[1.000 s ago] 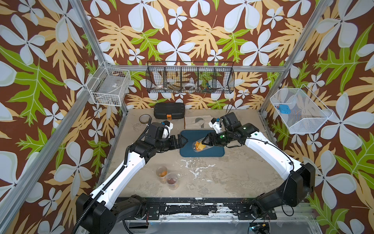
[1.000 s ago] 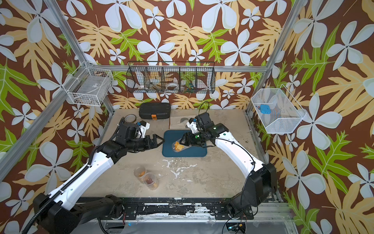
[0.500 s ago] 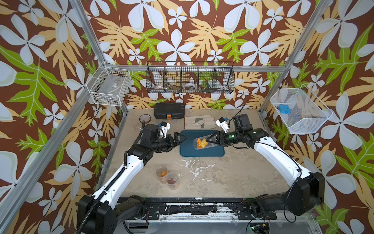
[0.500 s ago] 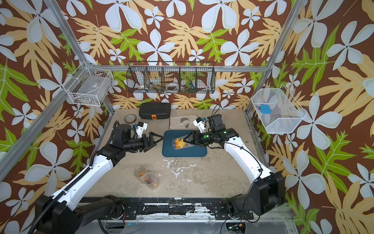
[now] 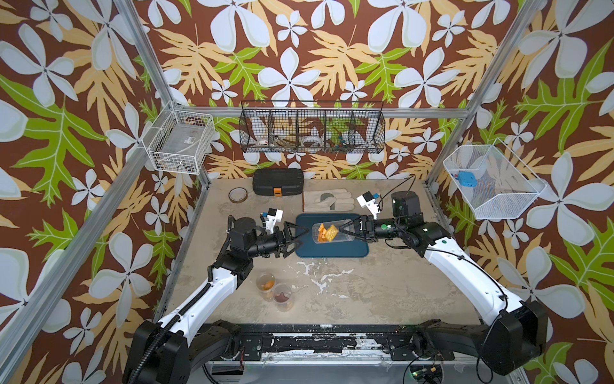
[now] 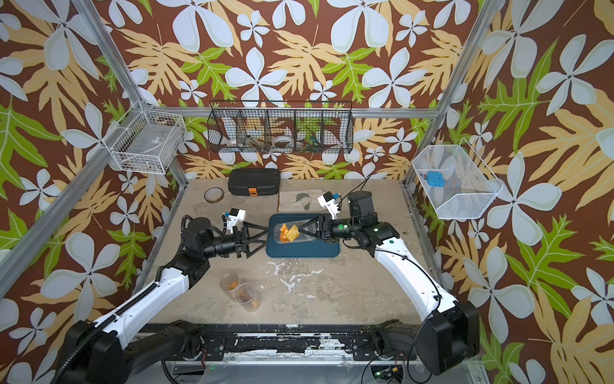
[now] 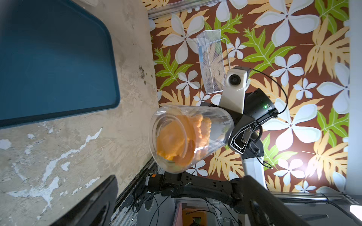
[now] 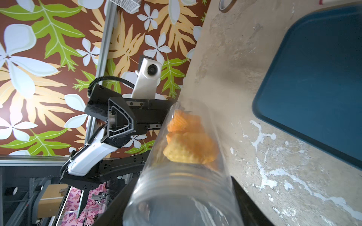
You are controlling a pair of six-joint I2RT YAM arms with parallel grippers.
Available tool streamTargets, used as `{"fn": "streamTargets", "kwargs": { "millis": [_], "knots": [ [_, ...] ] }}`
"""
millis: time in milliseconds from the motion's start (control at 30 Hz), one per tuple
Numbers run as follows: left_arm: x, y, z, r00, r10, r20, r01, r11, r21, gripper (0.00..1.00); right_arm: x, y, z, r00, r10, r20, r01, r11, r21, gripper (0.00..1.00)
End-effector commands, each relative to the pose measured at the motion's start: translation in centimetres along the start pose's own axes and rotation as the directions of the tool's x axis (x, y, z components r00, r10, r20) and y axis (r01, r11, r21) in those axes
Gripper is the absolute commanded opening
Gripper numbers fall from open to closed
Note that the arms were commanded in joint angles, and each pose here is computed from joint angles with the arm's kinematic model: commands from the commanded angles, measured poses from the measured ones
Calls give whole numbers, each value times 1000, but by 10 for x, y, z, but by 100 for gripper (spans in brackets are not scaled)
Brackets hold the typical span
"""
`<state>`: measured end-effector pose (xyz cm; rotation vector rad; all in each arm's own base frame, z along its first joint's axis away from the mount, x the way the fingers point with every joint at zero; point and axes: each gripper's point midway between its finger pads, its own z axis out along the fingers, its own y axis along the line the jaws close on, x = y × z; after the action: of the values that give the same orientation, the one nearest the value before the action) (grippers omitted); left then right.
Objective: Pour the cookies out of the jar
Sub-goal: Pick up the jar from the center of the board.
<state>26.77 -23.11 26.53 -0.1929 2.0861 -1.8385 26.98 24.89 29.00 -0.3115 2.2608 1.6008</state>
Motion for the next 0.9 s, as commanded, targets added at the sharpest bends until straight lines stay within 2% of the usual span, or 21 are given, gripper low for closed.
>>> {"fn": "streamTargets", "kwargs": {
  "millis": [0,233,400,600,867],
  "knots": [
    [0,-37,-4,1000,20,-7,-19,989,144,100,-3,30,0,999,-48,2,48,992,-120,61],
    [-4,-46,-1,999,25,-22,-21,984,175,100,1,48,8,998,-63,-22,58,979,-194,61],
    [-7,-65,4,998,36,-54,-22,970,243,100,-5,46,13,998,-64,-26,58,978,-198,61],
    [7,-76,17,988,57,-142,-18,964,264,100,-9,40,19,998,-51,-36,43,979,-197,61],
    [9,-80,14,989,45,-141,-1,954,298,100,-9,31,24,998,-32,-45,24,983,-183,61]
  ]
}}
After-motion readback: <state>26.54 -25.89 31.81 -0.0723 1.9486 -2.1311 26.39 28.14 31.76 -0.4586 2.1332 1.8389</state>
